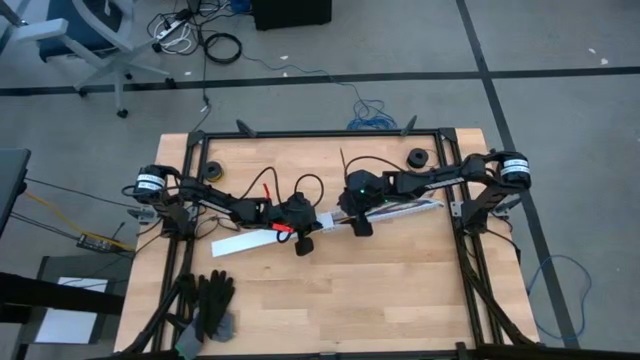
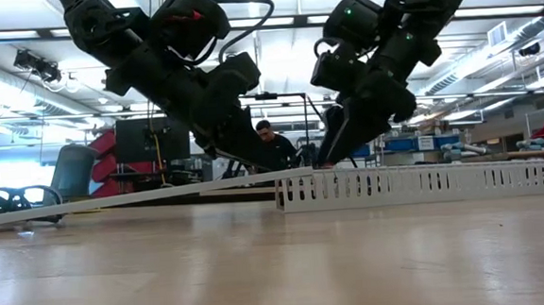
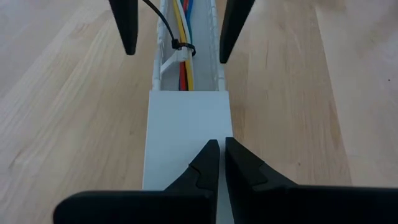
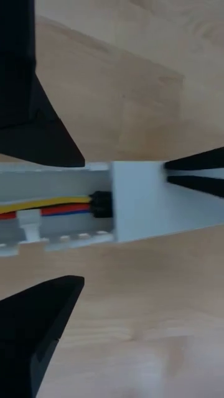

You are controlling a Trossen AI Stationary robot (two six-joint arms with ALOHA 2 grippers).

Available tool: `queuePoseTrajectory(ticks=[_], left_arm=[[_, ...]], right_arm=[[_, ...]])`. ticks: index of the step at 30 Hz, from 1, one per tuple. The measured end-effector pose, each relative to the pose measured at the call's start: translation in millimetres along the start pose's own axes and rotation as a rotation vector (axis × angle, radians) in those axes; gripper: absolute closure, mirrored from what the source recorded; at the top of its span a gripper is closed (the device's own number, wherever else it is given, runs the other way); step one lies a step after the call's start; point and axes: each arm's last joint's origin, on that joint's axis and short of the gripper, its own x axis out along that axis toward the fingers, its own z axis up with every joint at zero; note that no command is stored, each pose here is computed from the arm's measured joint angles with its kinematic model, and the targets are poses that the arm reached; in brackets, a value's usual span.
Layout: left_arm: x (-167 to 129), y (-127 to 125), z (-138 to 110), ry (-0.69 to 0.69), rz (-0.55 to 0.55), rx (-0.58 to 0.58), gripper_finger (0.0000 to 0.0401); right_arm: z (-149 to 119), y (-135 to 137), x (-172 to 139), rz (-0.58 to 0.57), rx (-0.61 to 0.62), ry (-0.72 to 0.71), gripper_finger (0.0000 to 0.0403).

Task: Ziptie cables
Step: Close the white cable duct

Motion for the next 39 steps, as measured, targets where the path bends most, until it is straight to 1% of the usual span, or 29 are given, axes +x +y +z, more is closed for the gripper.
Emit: queuePoseTrajectory(ticks=[6, 10, 13, 17, 26, 39], left_arm=[[0, 0, 0, 0.0, 0.0, 0.0, 0.0401], [0, 0, 0, -0.001, 0.0, -0.001, 0.0401], [0, 0, 0, -0.002, -0.001, -0.001, 0.0401], [0, 0, 0, -0.004, -0.001, -0.001, 0.0401], [0, 0, 0, -0.004, -0.001, -0.001, 0.0401], [0, 0, 1, -0.006, -0.002, -0.001, 0.0401]], right_arm=[[-1, 0, 2, 0.01, -0.003, -0.001, 0.0127], [-3, 1, 5, 0.051, -0.001, 0.01, 0.0131], [-4, 3, 9, 0.059, -0.025, 0.01, 0.0135], [-2, 5, 9, 0.057, -0.056, -0.003, 0.0146], [-3, 5, 17, 0.059, -0.068, -0.008, 0.017], [-4, 5, 20, 0.061, -0.065, -0.013, 0.0178]])
